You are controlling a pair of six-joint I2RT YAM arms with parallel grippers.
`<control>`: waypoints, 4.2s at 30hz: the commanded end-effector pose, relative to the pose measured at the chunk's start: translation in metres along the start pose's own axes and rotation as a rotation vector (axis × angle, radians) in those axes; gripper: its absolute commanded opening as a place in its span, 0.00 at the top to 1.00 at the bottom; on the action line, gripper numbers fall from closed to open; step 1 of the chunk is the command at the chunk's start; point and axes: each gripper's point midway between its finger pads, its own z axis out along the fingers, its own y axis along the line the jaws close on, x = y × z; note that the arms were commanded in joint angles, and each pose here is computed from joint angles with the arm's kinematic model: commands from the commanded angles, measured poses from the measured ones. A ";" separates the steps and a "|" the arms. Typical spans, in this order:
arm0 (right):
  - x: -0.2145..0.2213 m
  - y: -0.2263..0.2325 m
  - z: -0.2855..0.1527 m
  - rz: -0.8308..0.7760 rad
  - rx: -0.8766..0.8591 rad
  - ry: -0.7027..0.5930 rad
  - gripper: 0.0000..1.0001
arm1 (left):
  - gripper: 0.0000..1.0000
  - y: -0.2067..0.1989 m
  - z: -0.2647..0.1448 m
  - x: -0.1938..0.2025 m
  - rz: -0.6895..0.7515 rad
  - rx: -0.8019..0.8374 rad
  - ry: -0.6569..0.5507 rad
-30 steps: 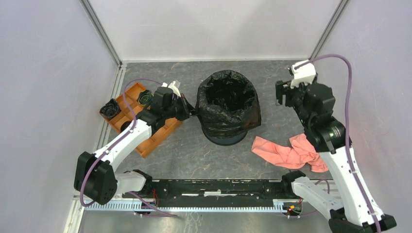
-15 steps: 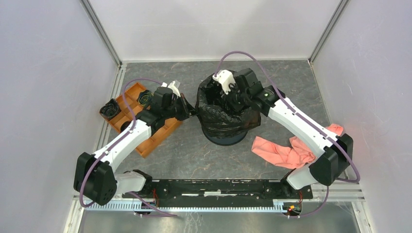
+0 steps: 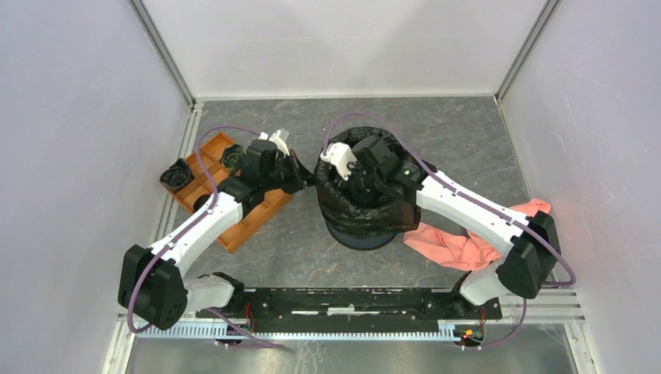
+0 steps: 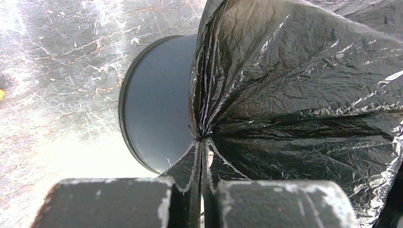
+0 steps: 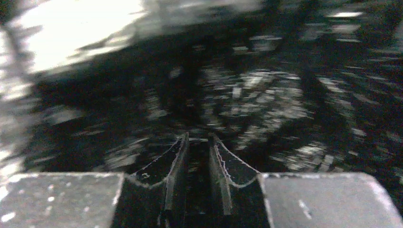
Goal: Put the trash bags into the trash bin
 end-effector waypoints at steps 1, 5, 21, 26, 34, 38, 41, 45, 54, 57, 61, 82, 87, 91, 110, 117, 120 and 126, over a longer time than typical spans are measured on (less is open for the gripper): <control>-0.030 -0.069 -0.018 0.058 0.287 -0.048 0.72 | 0.98 -0.013 -0.006 -0.009 0.031 0.033 -0.033; -0.009 -0.101 -0.011 0.050 0.464 0.018 0.68 | 0.98 -0.012 -0.006 -0.007 0.027 0.032 -0.032; 0.008 -0.149 0.013 0.080 0.678 0.050 0.53 | 0.98 -0.009 -0.004 -0.005 0.022 0.026 -0.019; -0.003 -0.107 -0.007 0.116 0.475 -0.081 0.41 | 0.97 -0.006 0.000 -0.006 0.024 0.016 -0.018; 0.026 -0.098 -0.028 0.115 0.497 -0.048 0.19 | 0.94 -0.008 0.005 -0.007 0.033 0.023 -0.004; 0.057 -0.116 -0.021 0.138 0.618 0.087 0.18 | 0.92 -0.012 0.003 -0.007 0.027 0.036 -0.004; 0.072 -0.135 -0.033 0.135 0.768 0.184 0.18 | 0.89 -0.011 -0.002 -0.007 0.027 0.032 -0.019; 0.057 -0.136 -0.033 0.139 0.752 0.152 0.18 | 0.85 -0.006 -0.003 -0.005 0.029 0.009 -0.017; 0.007 -0.093 0.001 0.189 0.432 -0.097 0.17 | 0.34 0.009 -0.032 -0.024 0.052 -0.097 -0.172; 0.019 -0.101 0.010 0.236 0.482 -0.067 0.17 | 0.20 0.015 -0.046 -0.029 0.062 -0.144 -0.220; 0.038 -0.124 0.011 0.350 0.586 -0.043 0.17 | 0.06 0.022 -0.067 -0.032 0.059 -0.196 -0.274; 0.137 -0.353 -0.078 0.672 1.129 -0.025 0.08 | 0.00 0.004 -0.139 -0.055 0.173 -0.207 -0.449; 0.152 -0.423 -0.097 0.724 1.197 -0.032 0.07 | 0.00 -0.001 -0.122 -0.051 0.178 -0.186 -0.379; 0.158 -0.475 -0.113 0.718 1.240 -0.082 0.07 | 0.00 -0.003 -0.110 -0.049 0.171 -0.171 -0.344; 0.080 -0.466 -0.202 0.762 1.134 -0.375 0.06 | 0.00 -0.046 -0.107 -0.038 0.185 0.025 -0.244; 0.045 -0.441 -0.255 0.723 1.159 -0.402 0.02 | 0.00 -0.072 -0.136 -0.049 0.293 0.063 -0.264; 0.029 -0.423 -0.280 0.702 1.163 -0.416 0.02 | 0.00 -0.083 -0.152 -0.054 0.313 0.085 -0.292; -0.038 -0.305 -0.260 0.652 0.808 -0.603 0.02 | 0.00 -0.099 -0.178 -0.055 0.356 0.153 -0.356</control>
